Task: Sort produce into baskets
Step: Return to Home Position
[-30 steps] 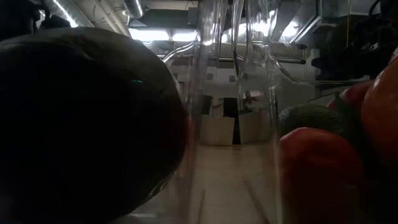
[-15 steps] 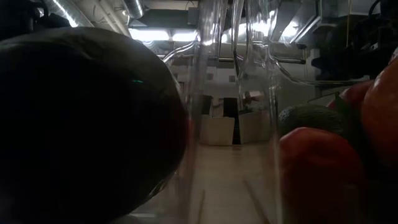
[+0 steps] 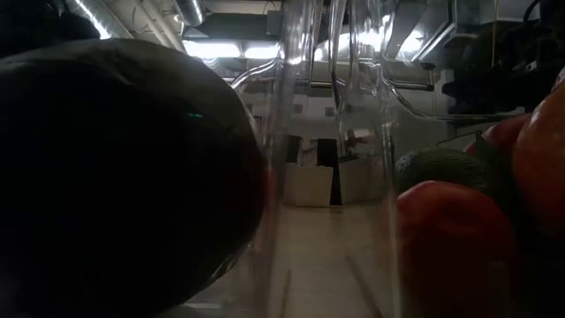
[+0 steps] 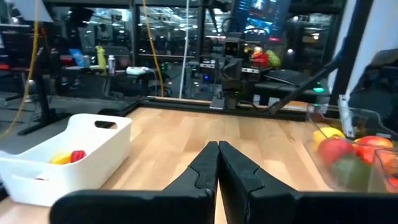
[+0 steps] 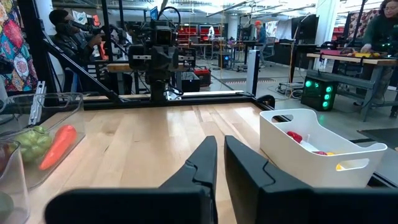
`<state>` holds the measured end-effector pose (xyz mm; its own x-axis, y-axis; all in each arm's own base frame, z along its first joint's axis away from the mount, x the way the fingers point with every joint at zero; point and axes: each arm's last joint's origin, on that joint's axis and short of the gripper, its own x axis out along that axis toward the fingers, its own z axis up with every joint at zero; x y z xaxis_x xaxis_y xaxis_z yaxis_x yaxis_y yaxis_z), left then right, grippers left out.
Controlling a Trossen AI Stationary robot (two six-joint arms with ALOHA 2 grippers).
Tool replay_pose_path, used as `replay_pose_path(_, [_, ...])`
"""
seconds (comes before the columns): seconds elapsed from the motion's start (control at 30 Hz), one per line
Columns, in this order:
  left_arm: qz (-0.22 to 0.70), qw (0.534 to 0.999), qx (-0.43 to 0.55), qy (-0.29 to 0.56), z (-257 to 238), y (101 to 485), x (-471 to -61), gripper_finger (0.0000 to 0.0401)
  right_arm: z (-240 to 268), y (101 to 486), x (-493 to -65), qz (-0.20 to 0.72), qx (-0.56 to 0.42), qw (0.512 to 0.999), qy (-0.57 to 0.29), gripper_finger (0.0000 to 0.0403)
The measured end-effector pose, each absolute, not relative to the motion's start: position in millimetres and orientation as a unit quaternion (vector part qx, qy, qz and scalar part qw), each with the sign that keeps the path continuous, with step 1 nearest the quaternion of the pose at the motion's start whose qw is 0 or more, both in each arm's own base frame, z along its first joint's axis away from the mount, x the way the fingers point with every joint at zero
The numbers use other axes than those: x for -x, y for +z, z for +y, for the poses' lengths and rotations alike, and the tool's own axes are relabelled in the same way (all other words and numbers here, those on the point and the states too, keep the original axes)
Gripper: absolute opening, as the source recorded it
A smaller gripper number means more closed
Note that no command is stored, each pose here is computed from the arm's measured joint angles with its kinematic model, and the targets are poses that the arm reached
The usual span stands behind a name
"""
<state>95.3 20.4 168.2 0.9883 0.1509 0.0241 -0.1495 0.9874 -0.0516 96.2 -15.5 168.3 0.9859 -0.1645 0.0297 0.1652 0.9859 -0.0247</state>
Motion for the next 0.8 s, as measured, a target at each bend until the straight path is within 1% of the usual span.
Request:
replay_pose_path(0.2, [-0.008, 0.994, 0.018, 0.111, 22.4, 167.3, -94.9, 0.0007, -15.5, 168.3, -96.2, -0.014, 0.014, 0.996, -0.082, 0.0033])
replay_pose_path(0.37, [-0.01, 0.993, 0.037, 0.11, 22.4, 167.3, -94.9, 0.0007, -15.5, 168.3, -96.2, -0.014, 0.014, 0.996, -0.082, 0.0033])
replay_pose_path(0.8, [-0.011, 0.993, 0.039, 0.11, 22.4, 167.3, -94.9, 0.0008, -15.5, 168.3, -96.2, -0.014, 0.014, 0.996, -0.082, 0.0033])
